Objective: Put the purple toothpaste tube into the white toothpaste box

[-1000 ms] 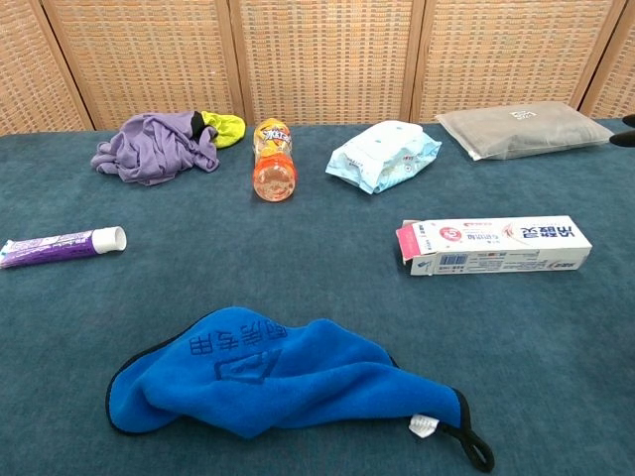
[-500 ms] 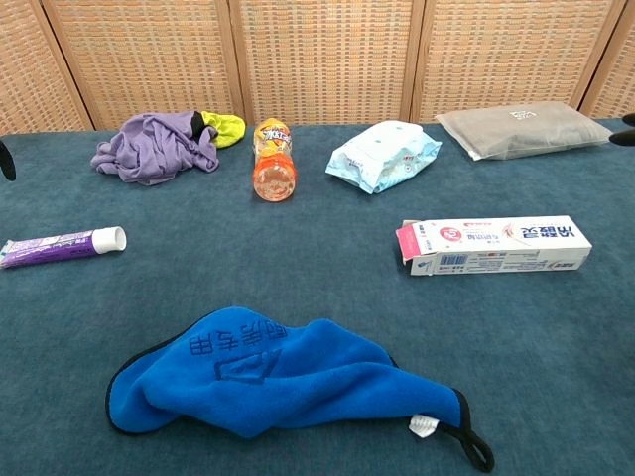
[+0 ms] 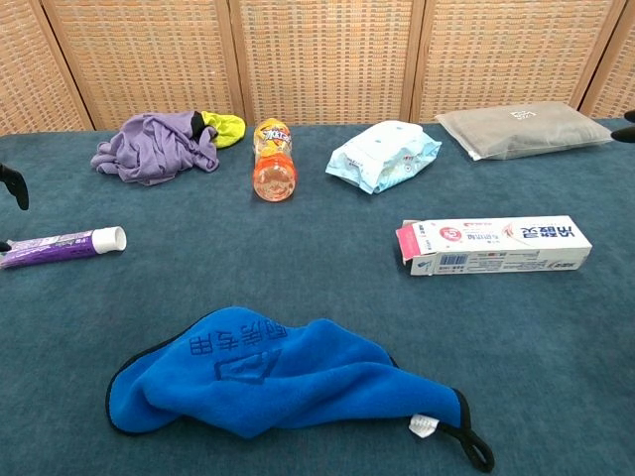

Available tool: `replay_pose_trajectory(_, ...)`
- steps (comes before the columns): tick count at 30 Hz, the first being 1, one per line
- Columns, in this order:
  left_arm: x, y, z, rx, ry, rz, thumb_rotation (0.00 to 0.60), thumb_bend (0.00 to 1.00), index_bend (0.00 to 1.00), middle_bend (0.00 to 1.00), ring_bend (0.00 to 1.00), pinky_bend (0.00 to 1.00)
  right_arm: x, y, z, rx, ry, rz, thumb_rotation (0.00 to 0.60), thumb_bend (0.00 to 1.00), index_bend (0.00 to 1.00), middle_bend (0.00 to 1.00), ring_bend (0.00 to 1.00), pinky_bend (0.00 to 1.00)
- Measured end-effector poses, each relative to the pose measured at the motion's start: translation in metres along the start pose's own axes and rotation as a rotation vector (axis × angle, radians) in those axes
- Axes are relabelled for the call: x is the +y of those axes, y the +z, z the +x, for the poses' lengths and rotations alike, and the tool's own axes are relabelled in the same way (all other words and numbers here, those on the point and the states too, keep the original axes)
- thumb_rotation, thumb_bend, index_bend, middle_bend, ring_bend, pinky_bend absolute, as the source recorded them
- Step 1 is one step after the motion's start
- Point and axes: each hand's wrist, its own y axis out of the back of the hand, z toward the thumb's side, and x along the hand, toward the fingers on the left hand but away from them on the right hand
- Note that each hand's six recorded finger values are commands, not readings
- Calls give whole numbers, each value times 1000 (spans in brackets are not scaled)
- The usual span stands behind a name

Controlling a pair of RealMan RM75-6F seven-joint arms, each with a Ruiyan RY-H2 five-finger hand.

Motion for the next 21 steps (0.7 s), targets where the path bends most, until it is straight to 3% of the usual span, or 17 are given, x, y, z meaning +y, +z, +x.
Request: replay_pose_trajectory(21, -17, 23, 14, -5, -37, 18, 600, 220, 379, 259, 221, 265, 2, 1, 1, 5, -6, -4, 600, 102, 41, 0, 0, 0)
